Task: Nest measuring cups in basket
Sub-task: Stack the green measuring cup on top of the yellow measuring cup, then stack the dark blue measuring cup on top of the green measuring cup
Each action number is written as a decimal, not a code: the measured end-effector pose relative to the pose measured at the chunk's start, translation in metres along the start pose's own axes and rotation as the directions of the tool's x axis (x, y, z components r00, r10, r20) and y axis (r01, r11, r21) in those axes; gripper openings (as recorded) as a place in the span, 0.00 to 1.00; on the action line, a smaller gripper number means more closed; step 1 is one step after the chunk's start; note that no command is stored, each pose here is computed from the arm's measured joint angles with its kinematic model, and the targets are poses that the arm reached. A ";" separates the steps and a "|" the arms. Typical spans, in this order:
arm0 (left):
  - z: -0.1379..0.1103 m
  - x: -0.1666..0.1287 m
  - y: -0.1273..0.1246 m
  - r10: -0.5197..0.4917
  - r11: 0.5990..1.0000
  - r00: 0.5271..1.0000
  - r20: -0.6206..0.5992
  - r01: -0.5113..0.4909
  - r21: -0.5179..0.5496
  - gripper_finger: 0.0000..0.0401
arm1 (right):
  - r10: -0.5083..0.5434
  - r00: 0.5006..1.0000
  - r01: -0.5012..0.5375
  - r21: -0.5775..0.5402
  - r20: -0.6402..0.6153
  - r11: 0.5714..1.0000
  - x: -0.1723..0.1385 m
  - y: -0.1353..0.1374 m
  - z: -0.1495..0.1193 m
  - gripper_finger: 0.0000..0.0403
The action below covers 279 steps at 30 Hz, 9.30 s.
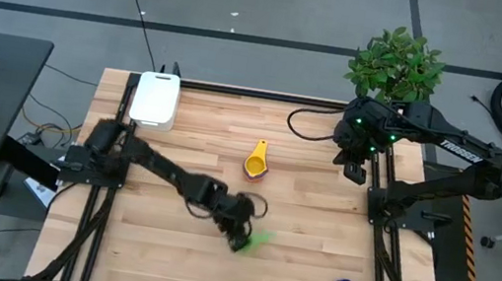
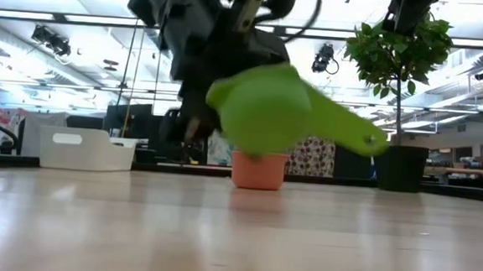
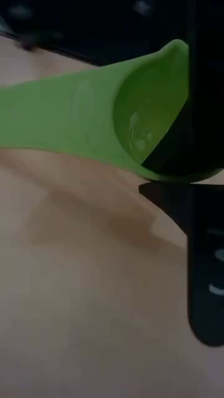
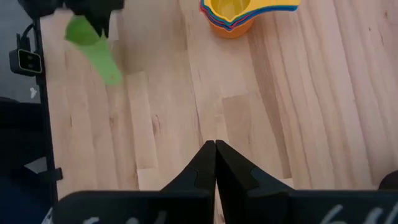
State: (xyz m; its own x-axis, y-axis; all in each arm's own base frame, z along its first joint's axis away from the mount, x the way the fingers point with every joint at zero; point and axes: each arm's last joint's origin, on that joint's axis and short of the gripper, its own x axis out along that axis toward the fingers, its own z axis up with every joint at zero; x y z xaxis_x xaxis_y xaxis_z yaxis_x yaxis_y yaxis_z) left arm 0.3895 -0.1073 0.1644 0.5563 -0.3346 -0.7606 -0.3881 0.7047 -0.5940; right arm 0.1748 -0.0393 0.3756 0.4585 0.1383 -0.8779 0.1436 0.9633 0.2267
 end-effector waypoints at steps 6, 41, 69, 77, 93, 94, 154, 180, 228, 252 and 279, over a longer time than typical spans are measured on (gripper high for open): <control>0.030 -0.061 0.009 0.170 0.958 0.959 0.228 -0.107 -0.266 0.04 | -0.003 1.000 0.003 -0.006 0.000 1.000 0.000 0.000 0.000 0.03; 0.093 -0.086 0.090 0.489 0.782 0.788 0.374 -0.205 -0.589 0.04 | -0.052 0.996 0.053 -0.009 0.066 0.999 0.000 -0.001 0.006 0.03; 0.096 -0.075 0.100 0.434 0.848 0.852 0.294 -0.276 -0.452 0.17 | -0.048 0.996 0.050 -0.020 0.075 0.999 0.000 0.000 0.007 0.03; 0.095 -0.075 0.101 0.431 0.856 0.860 0.272 -0.295 -0.424 0.16 | -0.048 0.996 0.049 -0.016 0.075 0.999 0.000 0.000 0.007 0.03; 0.107 -0.094 0.084 0.501 0.837 0.822 0.271 -0.381 -0.392 0.03 | -0.048 0.996 0.049 -0.012 0.074 0.999 0.000 0.000 0.007 0.03; 0.106 -0.096 0.084 0.515 0.828 0.820 0.252 -0.399 -0.393 0.03 | -0.048 0.996 0.049 -0.012 0.074 0.999 0.000 0.000 0.007 0.03; 0.107 -0.082 0.089 0.488 0.850 0.858 0.159 -0.425 -0.311 0.02 | -0.037 0.997 0.038 -0.013 0.062 0.999 0.000 0.001 0.006 0.03; 0.108 -0.082 0.088 0.419 0.898 0.899 0.129 -0.388 -0.209 0.11 | -0.037 0.998 0.038 -0.018 0.053 0.999 0.000 0.001 0.005 0.03; 0.083 -0.208 0.039 0.277 0.916 0.909 0.311 -0.347 0.201 0.11 | 0.269 0.795 -0.395 -0.128 -0.544 0.910 0.121 0.082 -0.081 0.33; 0.084 -0.207 0.039 0.268 0.928 0.908 0.322 -0.333 0.168 0.11 | 0.243 0.737 -0.405 -0.125 -0.631 0.906 0.228 0.165 -0.156 0.33; 0.087 -0.208 0.037 0.247 0.938 0.904 0.349 -0.313 0.148 0.11 | 0.119 0.752 -0.376 -0.274 -0.648 0.885 0.255 0.162 -0.166 0.05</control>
State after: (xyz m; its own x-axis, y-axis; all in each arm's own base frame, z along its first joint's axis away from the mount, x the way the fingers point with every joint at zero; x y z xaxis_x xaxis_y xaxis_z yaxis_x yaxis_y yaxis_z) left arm 0.3238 0.0426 0.3233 0.6633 0.0896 -0.7430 -0.4293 0.8587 -0.2797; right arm 0.1690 0.1900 0.1185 -0.2063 0.3675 -0.9068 -0.2856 0.8638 0.4151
